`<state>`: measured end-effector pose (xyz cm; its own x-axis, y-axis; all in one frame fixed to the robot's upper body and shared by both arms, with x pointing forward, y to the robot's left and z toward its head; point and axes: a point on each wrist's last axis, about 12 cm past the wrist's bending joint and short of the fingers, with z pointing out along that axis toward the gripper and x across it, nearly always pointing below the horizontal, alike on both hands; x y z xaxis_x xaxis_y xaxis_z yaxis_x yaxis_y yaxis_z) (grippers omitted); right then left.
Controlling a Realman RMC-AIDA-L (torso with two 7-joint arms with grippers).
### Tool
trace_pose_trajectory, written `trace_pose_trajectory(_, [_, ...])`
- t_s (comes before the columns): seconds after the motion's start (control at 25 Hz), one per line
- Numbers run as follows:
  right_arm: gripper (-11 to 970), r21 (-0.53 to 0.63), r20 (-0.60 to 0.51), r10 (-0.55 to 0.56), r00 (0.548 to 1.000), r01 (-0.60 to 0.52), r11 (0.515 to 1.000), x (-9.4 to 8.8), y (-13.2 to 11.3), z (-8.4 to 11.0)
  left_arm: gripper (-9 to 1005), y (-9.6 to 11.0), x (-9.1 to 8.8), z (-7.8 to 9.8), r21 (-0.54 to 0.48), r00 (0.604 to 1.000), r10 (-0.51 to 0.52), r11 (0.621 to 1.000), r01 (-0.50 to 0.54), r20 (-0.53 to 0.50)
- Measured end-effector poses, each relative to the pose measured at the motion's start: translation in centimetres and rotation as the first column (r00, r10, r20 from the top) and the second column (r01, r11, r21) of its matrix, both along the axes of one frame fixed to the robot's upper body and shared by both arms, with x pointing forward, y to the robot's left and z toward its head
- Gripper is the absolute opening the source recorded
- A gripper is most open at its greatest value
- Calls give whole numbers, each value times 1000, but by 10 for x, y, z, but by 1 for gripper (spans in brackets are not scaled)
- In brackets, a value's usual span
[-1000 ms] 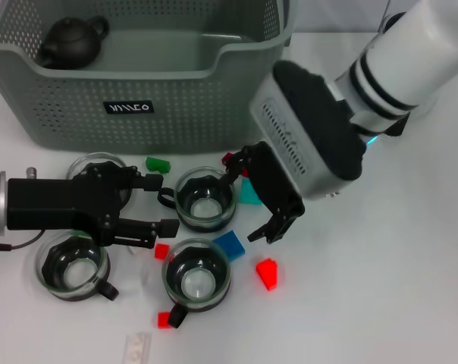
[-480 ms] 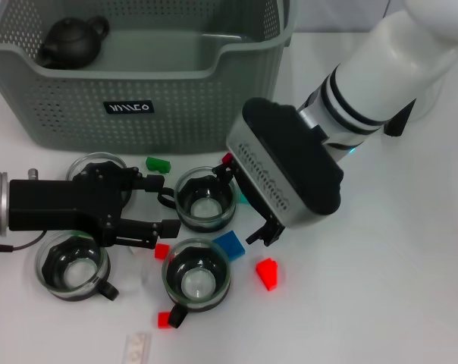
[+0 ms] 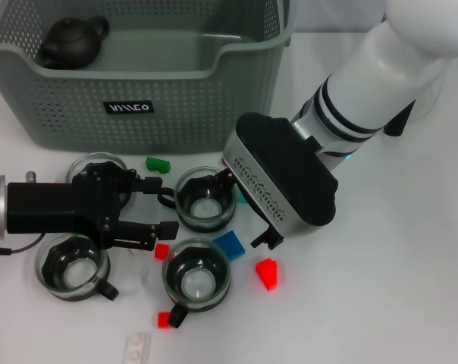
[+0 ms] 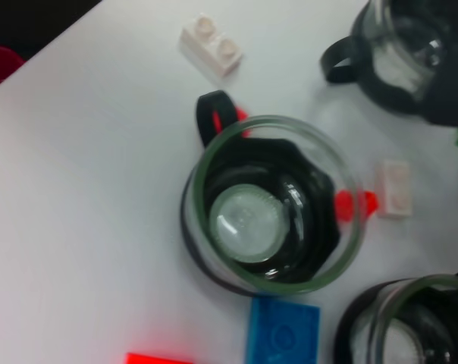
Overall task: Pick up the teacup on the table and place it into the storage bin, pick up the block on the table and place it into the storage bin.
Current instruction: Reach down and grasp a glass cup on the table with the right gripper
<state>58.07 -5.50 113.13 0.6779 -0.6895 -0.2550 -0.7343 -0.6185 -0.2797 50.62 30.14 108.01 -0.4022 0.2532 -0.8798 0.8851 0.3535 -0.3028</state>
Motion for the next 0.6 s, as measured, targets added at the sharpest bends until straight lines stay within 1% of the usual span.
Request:
trace_pose_trajectory(0.24, [885, 1, 7, 12, 1000, -12, 1000, -2, 3, -3, 903, -1, -1, -1, -6, 1000, 0, 1000, 0, -6])
trace_pose_trajectory(0.4, [880, -8, 18, 17, 1000, -17, 1000, -3, 4, -10, 903, -1, -1, -2, -5, 1000, 0, 1000, 0, -6])
trace_pose_trajectory(0.6, [874, -4, 5, 16, 1000, -16, 1000, -3, 7, -12, 903, -1, -1, -2, -5, 1000, 1, 1000, -1, -8])
